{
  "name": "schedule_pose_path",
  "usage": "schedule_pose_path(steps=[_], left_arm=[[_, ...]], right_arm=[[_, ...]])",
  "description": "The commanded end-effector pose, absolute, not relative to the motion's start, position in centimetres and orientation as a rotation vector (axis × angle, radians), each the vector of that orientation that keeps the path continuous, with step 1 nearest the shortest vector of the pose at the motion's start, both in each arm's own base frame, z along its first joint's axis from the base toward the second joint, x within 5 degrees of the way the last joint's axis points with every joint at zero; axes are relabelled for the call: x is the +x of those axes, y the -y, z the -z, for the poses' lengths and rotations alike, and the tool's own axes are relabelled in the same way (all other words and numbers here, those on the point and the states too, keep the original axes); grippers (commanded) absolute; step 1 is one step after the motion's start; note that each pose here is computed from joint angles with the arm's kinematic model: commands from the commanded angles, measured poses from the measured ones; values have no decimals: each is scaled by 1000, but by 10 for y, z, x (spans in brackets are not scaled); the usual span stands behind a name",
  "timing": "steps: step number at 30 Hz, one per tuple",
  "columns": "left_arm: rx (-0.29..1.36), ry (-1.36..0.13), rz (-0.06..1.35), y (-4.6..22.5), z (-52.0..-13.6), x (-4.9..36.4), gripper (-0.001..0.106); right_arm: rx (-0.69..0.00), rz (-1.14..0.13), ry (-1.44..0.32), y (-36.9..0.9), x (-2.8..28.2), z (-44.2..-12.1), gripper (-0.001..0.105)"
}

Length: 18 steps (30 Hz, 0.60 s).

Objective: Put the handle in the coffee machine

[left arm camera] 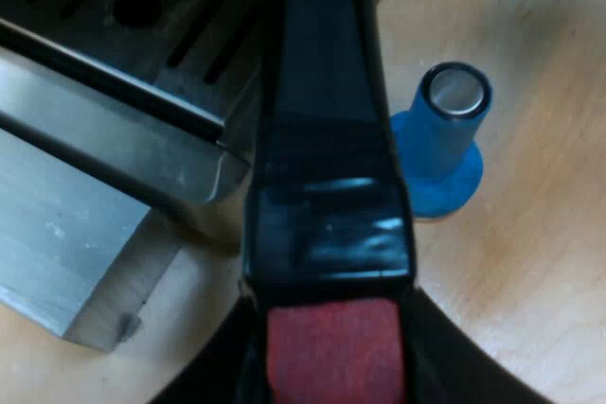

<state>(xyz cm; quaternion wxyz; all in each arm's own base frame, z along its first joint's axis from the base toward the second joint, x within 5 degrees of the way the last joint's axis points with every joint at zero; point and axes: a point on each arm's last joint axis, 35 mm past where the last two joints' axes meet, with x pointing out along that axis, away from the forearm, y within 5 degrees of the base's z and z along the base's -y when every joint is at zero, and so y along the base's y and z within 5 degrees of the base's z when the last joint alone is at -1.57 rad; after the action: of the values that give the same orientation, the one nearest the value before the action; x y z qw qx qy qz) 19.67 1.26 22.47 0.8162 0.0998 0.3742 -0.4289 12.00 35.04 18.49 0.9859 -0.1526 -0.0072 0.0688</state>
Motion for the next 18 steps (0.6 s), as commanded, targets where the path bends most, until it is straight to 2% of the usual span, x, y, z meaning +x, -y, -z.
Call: schedule_pose_path(steps=[1, 7, 18], left_arm=[[216, -735, 948, -12, -228, 202, 0], [268, -699, 968, -13, -231, 204, 0], [233, -676, 1001, -15, -237, 224, 0]], right_arm=[[-320, -154, 24, -351, 120, -189, 72], [-320, -154, 24, -351, 120, -189, 72], [-320, -154, 24, -351, 120, -189, 72]])
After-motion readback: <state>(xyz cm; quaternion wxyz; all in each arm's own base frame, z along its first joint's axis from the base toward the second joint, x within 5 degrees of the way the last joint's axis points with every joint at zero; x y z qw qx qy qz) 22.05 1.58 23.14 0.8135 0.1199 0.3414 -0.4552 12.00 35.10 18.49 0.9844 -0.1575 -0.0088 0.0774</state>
